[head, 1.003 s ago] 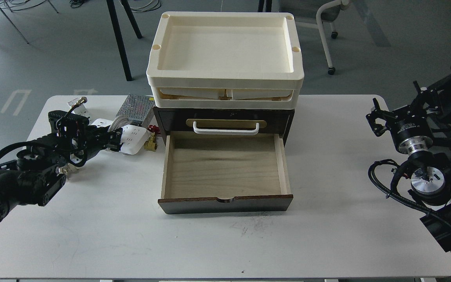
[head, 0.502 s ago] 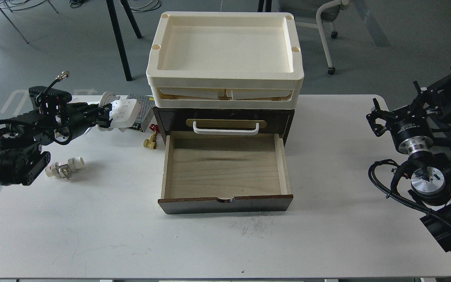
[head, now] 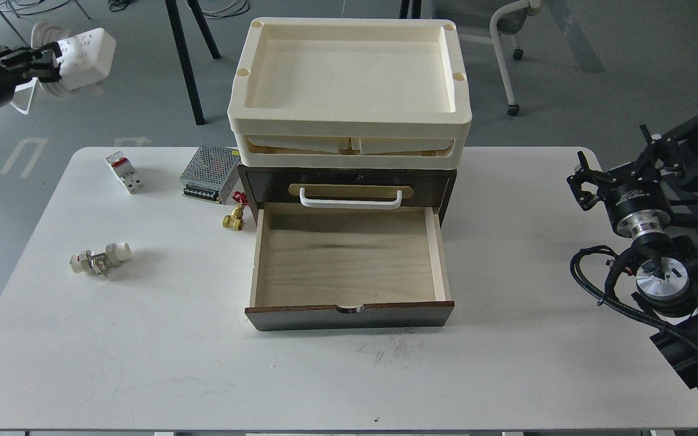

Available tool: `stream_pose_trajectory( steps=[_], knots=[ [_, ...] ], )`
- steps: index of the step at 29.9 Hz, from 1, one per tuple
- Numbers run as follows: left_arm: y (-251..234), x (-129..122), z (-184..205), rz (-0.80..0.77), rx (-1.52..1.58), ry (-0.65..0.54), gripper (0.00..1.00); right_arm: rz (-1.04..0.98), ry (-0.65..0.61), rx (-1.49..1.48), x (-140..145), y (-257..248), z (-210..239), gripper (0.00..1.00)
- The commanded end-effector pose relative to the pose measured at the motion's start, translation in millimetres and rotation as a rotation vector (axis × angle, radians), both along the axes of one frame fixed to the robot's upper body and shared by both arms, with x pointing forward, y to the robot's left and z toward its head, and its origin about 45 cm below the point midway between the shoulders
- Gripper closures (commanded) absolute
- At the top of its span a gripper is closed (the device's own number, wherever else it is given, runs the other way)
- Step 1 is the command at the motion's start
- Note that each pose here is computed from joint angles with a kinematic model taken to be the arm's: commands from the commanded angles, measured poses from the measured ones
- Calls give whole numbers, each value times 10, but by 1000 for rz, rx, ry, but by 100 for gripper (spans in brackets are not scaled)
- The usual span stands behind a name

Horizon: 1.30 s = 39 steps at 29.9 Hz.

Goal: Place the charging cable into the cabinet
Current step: 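Lift the white power strip with the left gripper and carry it up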

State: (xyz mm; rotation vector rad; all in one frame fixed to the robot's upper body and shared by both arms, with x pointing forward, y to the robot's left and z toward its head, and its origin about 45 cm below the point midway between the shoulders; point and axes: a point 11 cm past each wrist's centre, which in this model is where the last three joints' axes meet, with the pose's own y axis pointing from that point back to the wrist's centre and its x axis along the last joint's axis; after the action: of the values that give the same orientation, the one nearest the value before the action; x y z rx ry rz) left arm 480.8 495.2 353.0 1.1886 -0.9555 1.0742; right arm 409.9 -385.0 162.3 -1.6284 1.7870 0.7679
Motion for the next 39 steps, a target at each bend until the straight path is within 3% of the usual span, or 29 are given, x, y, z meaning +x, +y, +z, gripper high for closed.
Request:
stream_pose_trajectory(
  steps=[1,7,14,21,24,28,36,39],
  knots=[
    [-30,53,662,-4,-220,-73,92,0,1,0,-4,0,-5,0],
    [-285,71,1285,-120,-631,-105,91,-1,2,0,-5,-4,-8,0],
    [-551,36,2241,-262,-794,-317,92,-1,2,0,-5,-4,-8,0],
    [-1638,45,2622,-553,-766,-247,92,-1,1,0,0,-3,-2,0],
    [-2227,-71,2597,-701,-649,-158,93,-2,0,0,0,-5,1,0],
    [-3148,-510,2549,-960,-389,-51,93,-2,0,0,0,-5,1,0],
    [-4347,-1036,1834,-1268,-13,112,94,-1,-1,1,2,-2,4,0],
    [-4648,-1154,1488,-1308,144,151,94,-3,1,0,0,-6,0,0]
  ],
)
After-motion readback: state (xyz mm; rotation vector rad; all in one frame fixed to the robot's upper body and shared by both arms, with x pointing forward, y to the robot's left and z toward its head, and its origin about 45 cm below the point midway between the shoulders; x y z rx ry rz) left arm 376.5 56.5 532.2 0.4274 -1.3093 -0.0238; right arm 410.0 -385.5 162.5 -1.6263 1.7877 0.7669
